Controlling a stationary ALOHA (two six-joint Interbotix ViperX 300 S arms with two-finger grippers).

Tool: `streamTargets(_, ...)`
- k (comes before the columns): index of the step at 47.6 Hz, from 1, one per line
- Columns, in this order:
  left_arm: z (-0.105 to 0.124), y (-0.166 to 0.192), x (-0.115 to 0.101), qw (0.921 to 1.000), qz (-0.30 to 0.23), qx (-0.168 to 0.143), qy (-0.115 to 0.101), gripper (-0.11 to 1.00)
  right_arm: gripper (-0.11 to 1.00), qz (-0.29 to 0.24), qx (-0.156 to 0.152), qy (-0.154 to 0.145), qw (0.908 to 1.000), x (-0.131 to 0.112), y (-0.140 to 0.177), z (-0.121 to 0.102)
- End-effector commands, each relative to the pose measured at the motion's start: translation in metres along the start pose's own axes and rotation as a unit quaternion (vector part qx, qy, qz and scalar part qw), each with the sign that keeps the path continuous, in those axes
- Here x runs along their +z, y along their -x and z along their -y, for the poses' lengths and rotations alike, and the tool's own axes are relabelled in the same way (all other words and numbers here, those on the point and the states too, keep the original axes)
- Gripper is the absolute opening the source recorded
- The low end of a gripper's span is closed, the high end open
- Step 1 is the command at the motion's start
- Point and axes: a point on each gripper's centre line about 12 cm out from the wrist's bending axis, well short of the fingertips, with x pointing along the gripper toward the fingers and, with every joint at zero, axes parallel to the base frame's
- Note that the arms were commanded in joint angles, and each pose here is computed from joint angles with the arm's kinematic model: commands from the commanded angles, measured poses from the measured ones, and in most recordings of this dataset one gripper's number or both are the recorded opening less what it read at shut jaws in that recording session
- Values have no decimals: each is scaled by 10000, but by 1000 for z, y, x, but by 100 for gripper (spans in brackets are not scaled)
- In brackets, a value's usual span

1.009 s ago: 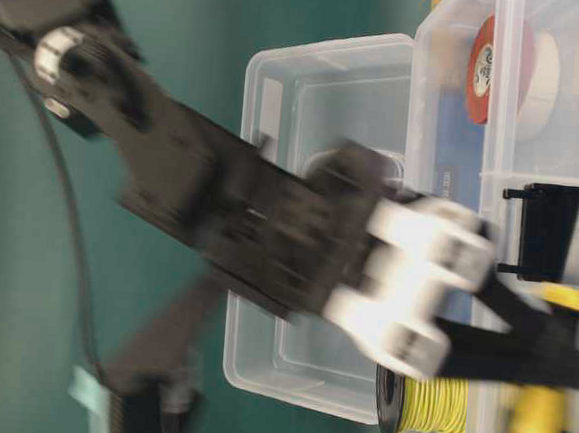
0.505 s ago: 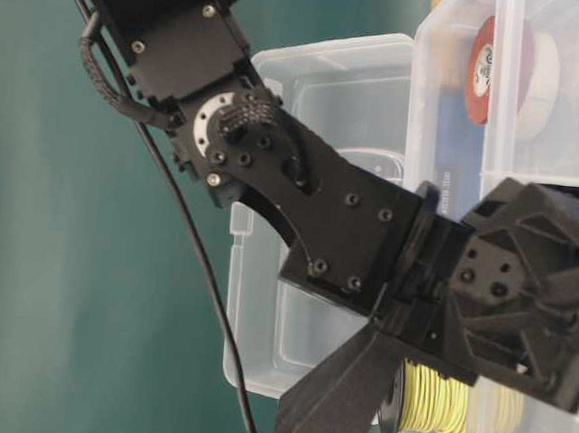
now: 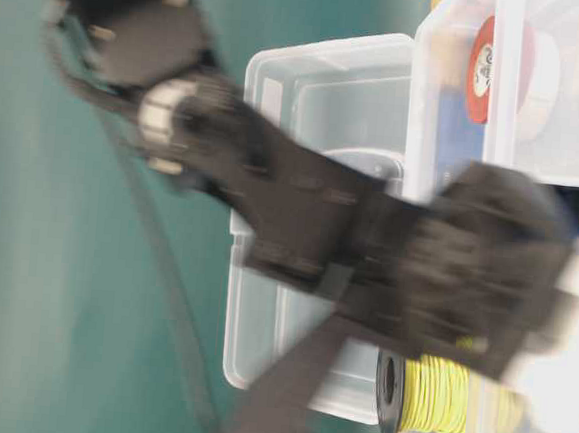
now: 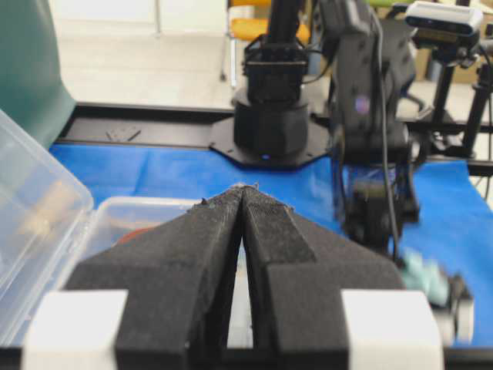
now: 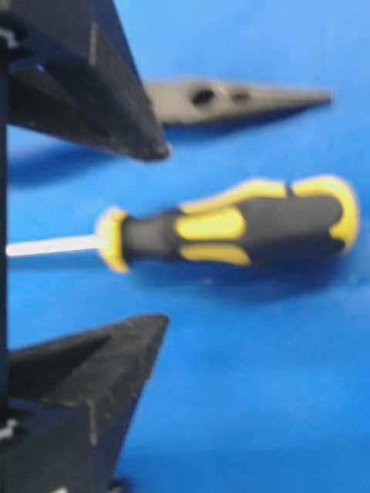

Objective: Pick the screwdriver from the toolbox among several items.

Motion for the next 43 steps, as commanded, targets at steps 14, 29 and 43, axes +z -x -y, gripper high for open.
streamTargets(14,0,0,1,10000,-15,9,7,1,70,1177,-215,670,9906,-6,171,13)
streamTargets(29,0,1,-4,9999,-123,9,14,0,70,2256,-123,1069,9683,-102,239,74)
streamTargets(43,0,2,-12,9997,-238,10,21,1,70,3427,187,978,9342,-189,260,130)
